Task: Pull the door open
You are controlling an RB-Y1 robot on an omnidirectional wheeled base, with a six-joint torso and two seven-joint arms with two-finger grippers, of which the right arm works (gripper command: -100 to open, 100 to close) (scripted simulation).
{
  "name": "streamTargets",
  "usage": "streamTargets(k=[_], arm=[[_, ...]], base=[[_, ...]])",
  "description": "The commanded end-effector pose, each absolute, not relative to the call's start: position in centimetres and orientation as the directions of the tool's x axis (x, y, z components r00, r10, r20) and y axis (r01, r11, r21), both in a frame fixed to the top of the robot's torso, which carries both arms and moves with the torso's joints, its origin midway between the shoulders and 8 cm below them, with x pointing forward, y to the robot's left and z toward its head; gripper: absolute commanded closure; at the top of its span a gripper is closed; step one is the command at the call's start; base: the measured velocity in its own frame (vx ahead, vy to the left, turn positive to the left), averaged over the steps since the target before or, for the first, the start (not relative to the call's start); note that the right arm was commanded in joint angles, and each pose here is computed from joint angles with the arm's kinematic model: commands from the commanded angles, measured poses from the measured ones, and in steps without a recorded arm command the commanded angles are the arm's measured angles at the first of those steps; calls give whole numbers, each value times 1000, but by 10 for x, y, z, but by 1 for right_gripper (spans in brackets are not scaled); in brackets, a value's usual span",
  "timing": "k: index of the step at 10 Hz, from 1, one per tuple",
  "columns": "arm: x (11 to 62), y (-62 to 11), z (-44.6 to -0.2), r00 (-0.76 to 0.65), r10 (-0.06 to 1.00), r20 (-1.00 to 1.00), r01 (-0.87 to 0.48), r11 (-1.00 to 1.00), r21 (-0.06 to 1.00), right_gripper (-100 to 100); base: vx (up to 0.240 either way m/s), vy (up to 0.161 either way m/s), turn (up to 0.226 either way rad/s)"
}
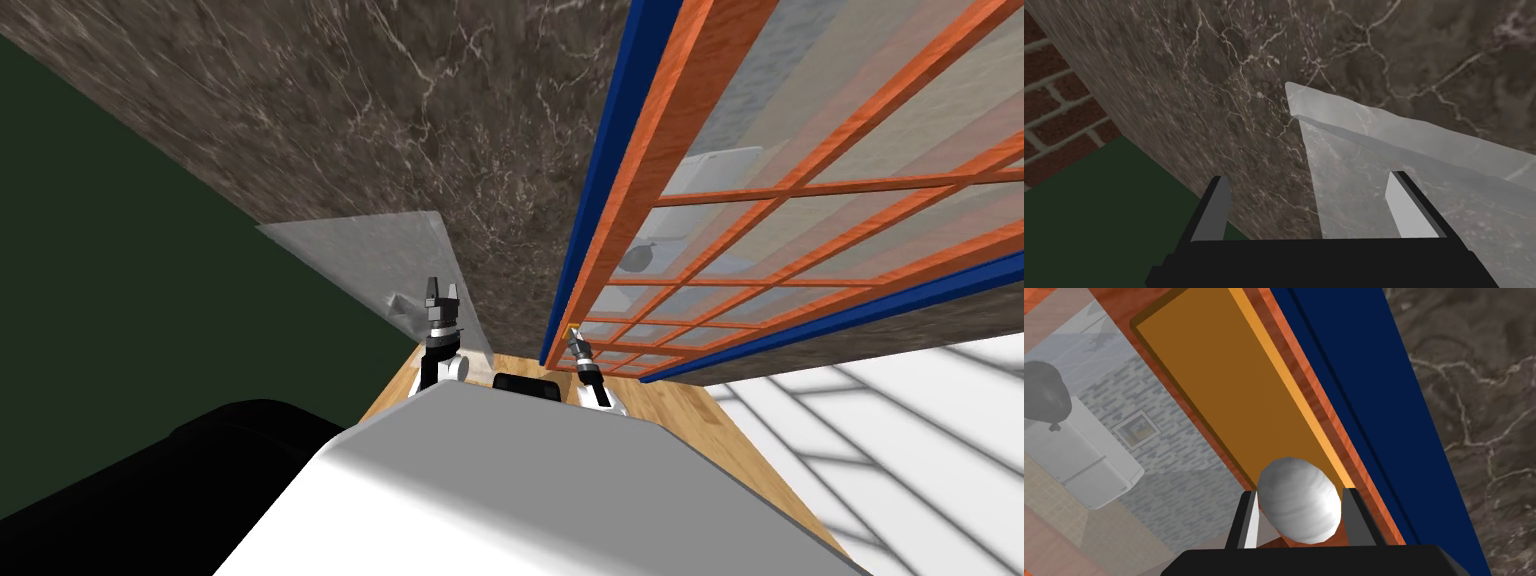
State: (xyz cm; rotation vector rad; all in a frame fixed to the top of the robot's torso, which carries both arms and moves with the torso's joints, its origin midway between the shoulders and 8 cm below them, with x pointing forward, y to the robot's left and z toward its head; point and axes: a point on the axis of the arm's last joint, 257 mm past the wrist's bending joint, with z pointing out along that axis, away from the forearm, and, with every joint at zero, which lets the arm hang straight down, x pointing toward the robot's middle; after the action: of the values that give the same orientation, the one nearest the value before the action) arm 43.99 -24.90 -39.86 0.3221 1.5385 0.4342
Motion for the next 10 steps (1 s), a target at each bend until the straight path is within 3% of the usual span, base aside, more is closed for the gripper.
streamTargets(k=[1,10], arm=[[437,-241,-402,-31,508,-861,-68,858,509,100],[432,-272,-401,16,704,-710,-6,710,704,100]], base=[[-45,-3,73],[-43,-5,107]])
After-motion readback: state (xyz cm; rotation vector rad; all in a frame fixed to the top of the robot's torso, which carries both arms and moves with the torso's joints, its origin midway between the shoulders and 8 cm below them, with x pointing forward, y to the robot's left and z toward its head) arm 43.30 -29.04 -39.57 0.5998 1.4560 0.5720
